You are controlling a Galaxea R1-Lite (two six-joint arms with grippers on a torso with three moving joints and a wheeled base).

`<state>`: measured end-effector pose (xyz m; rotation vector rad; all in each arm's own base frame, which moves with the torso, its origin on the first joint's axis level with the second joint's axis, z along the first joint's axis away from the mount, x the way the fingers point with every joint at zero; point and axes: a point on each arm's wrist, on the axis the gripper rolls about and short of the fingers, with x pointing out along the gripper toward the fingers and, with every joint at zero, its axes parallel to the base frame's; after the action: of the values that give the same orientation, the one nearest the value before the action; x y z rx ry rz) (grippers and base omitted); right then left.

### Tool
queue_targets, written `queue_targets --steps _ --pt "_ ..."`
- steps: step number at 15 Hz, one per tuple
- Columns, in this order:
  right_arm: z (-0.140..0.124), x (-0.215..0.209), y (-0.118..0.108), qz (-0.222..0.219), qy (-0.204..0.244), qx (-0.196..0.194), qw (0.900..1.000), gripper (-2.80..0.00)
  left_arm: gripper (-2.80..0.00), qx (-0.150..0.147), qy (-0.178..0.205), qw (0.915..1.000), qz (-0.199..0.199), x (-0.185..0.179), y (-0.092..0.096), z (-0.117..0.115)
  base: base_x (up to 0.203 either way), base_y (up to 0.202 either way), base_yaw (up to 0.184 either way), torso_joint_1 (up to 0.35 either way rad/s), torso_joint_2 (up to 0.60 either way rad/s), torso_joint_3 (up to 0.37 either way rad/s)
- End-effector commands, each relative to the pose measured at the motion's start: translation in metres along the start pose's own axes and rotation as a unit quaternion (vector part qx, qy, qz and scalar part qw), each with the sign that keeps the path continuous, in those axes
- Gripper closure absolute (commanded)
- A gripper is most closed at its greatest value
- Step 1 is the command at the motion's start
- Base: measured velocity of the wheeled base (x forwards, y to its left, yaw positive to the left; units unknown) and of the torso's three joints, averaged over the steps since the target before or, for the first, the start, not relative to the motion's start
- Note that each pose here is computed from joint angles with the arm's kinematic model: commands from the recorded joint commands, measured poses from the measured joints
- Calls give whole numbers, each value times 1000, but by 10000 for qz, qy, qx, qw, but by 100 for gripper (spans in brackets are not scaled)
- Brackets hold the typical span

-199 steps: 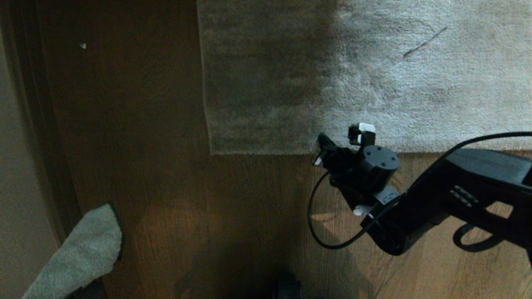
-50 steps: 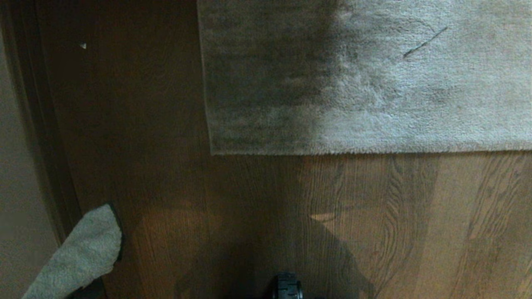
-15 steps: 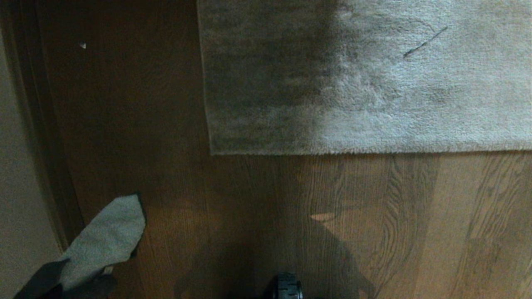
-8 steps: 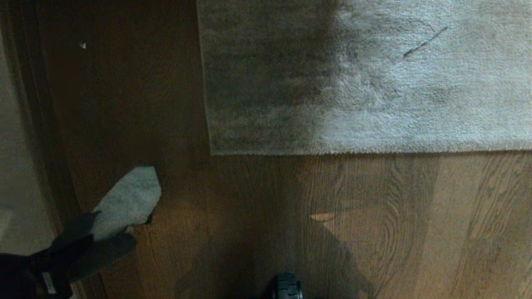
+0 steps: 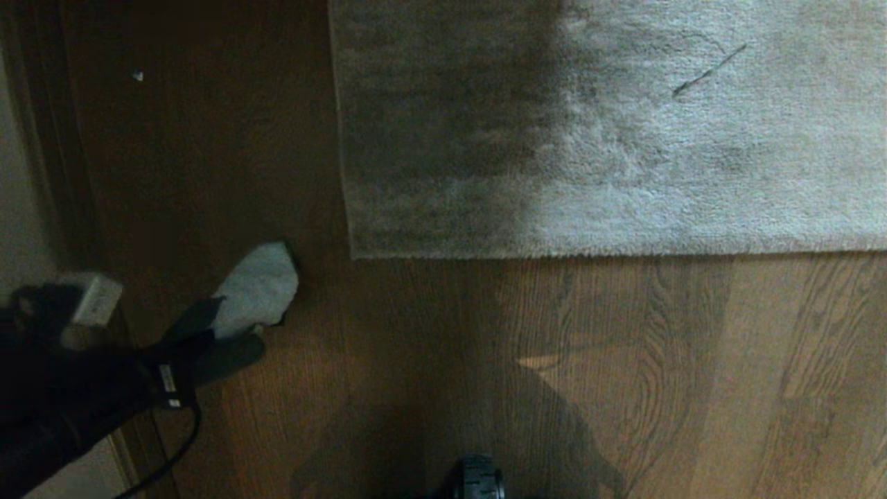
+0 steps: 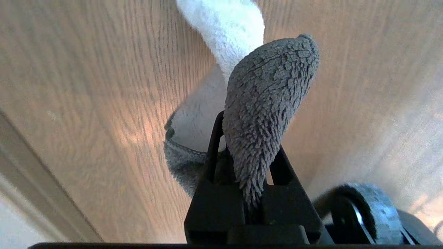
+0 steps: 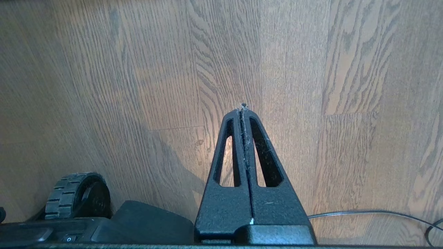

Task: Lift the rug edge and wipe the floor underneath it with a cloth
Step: Put down the rag

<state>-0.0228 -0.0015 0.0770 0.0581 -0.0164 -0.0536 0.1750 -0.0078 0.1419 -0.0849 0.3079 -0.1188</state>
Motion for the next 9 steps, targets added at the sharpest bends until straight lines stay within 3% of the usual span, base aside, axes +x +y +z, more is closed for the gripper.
queue_targets --steps 1,5,9 --pt "0 0 0 1 5 3 10000 0 0 -17 199 9998 12 22 3 -7 0 0 0 0 0 0" --pt "0 0 0 1 5 3 10000 0 0 33 -253 9997 -28 45 4 -3 0 0 0 0 0 0" --pt "0 0 0 2 -2 3 10000 0 0 98 -793 9967 -173 64 -2 23 0 0 0 0 0 0"
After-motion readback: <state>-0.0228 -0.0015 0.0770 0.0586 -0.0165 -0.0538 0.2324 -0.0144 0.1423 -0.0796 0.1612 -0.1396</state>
